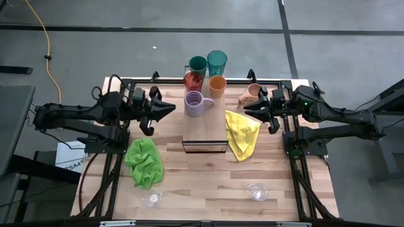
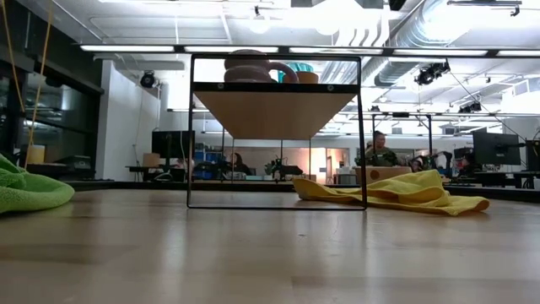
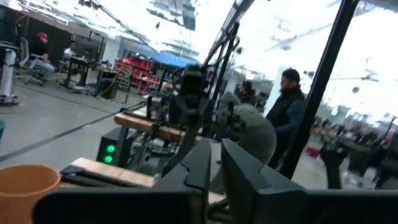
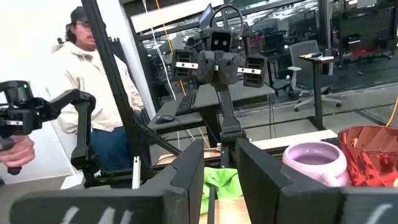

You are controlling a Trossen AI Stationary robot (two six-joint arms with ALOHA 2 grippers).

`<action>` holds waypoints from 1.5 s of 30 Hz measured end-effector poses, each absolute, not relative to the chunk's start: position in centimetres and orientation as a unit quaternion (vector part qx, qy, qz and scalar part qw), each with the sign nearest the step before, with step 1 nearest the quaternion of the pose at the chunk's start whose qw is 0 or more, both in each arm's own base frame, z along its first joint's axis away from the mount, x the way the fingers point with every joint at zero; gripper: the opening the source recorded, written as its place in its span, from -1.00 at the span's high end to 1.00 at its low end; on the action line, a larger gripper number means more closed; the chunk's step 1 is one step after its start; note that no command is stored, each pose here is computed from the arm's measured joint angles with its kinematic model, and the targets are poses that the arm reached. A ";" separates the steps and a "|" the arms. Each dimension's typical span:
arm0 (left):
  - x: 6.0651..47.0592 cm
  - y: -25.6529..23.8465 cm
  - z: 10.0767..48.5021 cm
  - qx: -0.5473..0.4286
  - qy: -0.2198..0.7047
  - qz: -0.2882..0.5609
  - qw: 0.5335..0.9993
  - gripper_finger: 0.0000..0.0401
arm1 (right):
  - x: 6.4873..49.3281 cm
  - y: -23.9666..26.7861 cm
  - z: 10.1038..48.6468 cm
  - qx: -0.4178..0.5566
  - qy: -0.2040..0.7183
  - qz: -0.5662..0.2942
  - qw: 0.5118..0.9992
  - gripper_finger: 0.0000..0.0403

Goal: Stack small to large cups/mugs on shelf
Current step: Put the right transparent cup on the shelf

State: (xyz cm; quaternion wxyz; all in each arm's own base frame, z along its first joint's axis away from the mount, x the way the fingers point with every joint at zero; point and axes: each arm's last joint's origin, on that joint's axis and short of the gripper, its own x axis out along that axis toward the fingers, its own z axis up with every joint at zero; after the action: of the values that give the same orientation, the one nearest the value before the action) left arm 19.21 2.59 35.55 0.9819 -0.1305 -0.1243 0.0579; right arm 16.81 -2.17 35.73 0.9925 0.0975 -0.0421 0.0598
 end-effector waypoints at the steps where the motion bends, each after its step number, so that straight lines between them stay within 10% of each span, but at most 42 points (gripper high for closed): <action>1: 19.2 2.6 35.4 -0.127 -0.118 0.059 0.983 0.82 | 16.8 -2.2 35.7 0.098 -0.042 0.058 0.993 0.58; 14: 19.0 2.6 35.4 -0.115 -0.114 0.071 0.984 -0.08 | 16.8 -2.4 35.7 0.113 -0.046 0.022 0.992 0.58; 25: 18.7 2.6 35.5 -0.116 -0.114 0.072 0.984 -0.14 | 16.9 -2.3 35.5 0.156 -0.032 0.037 0.987 0.46; 45: 18.7 2.7 35.5 -0.118 -0.115 0.097 0.982 -0.07 | 20.7 7.7 32.4 0.267 0.547 0.056 0.792 0.00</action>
State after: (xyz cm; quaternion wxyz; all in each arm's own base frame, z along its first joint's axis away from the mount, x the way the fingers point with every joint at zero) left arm 18.69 2.72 35.46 0.9816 -0.1183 -0.1145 0.0966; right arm 20.71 7.70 32.41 0.7916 0.2667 0.5469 0.0565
